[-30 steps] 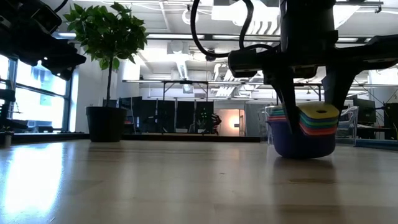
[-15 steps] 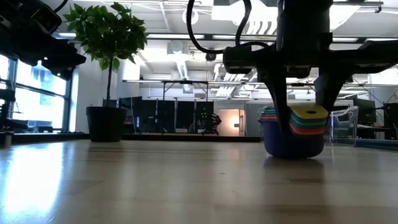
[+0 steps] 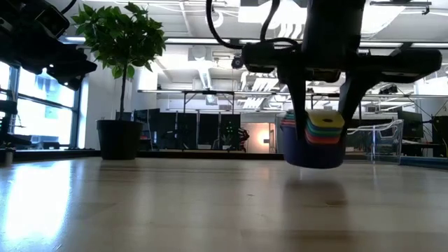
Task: Nest measuring cups in basket
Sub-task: Put the stacked measuring cups into the transparent bin
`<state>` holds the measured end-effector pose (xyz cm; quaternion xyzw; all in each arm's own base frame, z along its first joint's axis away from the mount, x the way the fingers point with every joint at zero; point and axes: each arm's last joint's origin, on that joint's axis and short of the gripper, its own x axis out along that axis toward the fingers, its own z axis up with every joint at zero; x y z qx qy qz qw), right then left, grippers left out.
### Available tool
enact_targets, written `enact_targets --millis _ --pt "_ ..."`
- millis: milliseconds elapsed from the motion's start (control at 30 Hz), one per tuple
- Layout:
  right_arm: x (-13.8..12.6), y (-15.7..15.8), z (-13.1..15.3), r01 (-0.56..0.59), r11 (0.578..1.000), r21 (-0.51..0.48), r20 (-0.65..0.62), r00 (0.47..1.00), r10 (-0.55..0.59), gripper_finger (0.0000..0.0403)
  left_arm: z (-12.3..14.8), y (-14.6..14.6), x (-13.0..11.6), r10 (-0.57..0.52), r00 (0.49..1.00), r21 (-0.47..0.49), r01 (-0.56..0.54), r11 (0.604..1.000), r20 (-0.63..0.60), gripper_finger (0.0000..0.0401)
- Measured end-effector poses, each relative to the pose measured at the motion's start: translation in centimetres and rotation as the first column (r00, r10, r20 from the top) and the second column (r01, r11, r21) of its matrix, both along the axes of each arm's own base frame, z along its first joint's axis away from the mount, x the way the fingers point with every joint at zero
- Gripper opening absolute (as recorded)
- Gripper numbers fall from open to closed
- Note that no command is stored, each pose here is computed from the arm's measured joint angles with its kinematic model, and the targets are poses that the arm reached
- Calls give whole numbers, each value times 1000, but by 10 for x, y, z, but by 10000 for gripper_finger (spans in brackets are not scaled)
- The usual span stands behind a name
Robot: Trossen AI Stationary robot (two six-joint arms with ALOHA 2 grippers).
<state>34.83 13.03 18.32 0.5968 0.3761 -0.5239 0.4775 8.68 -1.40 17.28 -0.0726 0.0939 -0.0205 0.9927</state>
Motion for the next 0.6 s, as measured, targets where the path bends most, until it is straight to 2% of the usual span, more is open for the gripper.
enact_targets --millis 300,600 --pt "-7 -15 23 9 999 -47 25 1000 -8 134 0 0 0 0 1000 0 0 1000 0 113" --pt "-24 -67 60 -49 991 -123 -36 998 45 134 0 0 0 0 1000 0 0 1000 0 113"
